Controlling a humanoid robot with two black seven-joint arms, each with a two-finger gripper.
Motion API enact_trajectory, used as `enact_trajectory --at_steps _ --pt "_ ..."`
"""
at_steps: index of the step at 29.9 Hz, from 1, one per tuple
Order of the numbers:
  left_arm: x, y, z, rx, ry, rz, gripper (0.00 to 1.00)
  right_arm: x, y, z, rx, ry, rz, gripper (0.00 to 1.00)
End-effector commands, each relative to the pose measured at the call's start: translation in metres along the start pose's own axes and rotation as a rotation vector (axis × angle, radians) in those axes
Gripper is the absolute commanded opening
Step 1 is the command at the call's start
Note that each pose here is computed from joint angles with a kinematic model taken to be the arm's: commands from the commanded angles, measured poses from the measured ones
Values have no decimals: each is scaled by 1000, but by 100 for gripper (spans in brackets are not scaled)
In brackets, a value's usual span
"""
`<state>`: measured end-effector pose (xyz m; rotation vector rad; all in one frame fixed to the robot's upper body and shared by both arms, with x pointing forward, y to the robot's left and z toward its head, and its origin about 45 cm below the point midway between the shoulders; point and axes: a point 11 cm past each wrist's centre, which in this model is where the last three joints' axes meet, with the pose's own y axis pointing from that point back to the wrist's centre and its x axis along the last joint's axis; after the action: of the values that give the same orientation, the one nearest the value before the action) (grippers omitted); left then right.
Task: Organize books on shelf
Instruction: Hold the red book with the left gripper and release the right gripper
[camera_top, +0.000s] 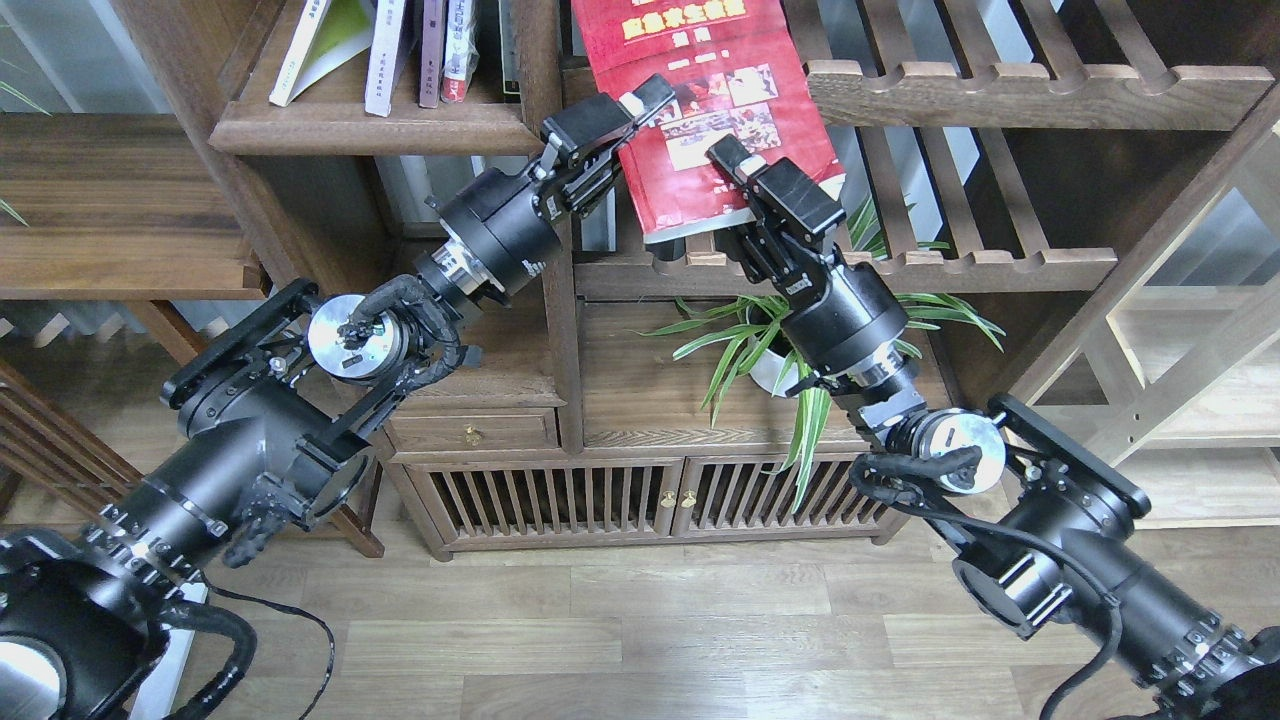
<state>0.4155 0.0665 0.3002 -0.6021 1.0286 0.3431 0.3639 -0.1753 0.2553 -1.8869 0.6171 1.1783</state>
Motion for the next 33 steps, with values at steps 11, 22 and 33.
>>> enact_trajectory --at_steps 11,22,33 --pt "2 0 -6 36 -46 14 0 0 14 -37 88 47 19 66" --pt "-13 -9 -22 189 -301 4 1 17 44 -71 163 101 109 67" --pt "-80 3 16 216 -687 -90 1 26 49 -73 165 106 139 66"
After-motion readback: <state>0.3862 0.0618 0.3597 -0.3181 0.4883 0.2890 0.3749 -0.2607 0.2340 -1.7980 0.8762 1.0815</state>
